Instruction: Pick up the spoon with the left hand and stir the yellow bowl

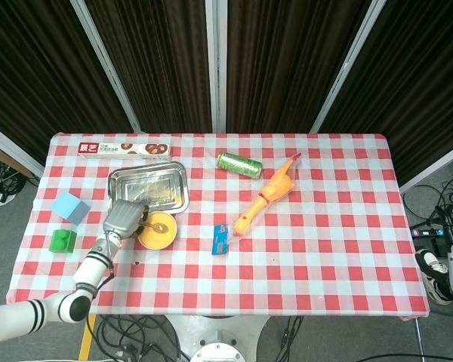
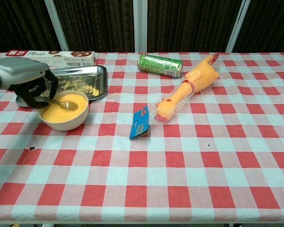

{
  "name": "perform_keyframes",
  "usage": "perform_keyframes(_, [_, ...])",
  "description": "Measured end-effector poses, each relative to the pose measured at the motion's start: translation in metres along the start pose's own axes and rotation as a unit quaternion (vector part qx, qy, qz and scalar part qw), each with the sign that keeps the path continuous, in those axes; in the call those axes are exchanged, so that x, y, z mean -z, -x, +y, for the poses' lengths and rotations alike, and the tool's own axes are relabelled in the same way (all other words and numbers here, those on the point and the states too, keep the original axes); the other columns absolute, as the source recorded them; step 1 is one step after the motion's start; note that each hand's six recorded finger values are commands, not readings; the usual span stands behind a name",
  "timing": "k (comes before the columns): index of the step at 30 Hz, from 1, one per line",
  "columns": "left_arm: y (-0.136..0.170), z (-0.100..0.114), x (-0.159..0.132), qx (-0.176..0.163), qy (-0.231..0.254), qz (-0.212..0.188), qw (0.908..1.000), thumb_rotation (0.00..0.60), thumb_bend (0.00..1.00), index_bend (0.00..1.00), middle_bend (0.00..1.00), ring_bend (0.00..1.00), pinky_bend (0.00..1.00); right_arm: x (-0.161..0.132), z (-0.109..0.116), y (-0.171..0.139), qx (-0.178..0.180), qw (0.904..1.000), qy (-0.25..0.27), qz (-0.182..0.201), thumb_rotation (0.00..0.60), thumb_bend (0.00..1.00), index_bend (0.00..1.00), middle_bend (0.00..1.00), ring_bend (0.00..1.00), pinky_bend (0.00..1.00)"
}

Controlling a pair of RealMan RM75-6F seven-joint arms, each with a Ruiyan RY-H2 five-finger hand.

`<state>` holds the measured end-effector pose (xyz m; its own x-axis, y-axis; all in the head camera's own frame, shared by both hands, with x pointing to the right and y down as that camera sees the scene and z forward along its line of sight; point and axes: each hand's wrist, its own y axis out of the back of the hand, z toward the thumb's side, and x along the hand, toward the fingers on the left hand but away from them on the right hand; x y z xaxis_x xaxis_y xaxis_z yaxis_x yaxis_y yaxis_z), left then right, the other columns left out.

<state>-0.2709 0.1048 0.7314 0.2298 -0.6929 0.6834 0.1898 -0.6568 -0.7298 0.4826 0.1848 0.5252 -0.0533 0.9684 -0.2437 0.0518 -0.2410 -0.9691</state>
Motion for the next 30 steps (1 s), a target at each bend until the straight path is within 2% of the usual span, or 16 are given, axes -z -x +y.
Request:
perform_keyframes(11, [-0.002, -0.001, 0.0, 0.003, -0.001, 0.001, 1.0, 0.6, 0.36, 0.59, 0.91, 0.88, 0.95, 0.002, 0.0, -0.001, 0.002, 1.0, 0.002, -0.004, 0.6, 0.15, 0.07, 0.27, 0.04, 0.16])
perform_keyframes(19, [0.001, 0.005, -0.002, -0.008, -0.006, -0.004, 0.9999, 0.6, 0.38, 0.62, 0.91, 0.88, 0.95, 0.002, 0.001, -0.001, 0.004, 1.0, 0.003, -0.003, 0.6, 0.15, 0.07, 0.27, 0.04, 0.16])
perform_keyframes(25, [0.005, 0.015, -0.002, -0.027, -0.045, -0.006, 0.9986, 0.6, 0.38, 0.64, 0.91, 0.88, 0.95, 0.002, 0.001, -0.002, 0.007, 1.0, 0.005, -0.001, 0.6, 0.15, 0.07, 0.27, 0.04, 0.16])
perform_keyframes(30, [0.009, 0.024, -0.002, -0.061, -0.131, 0.0, 0.9895, 0.6, 0.38, 0.66, 0.92, 0.89, 0.95, 0.001, 0.002, -0.002, 0.009, 0.9999, 0.005, 0.002, 0.6, 0.15, 0.07, 0.27, 0.04, 0.16])
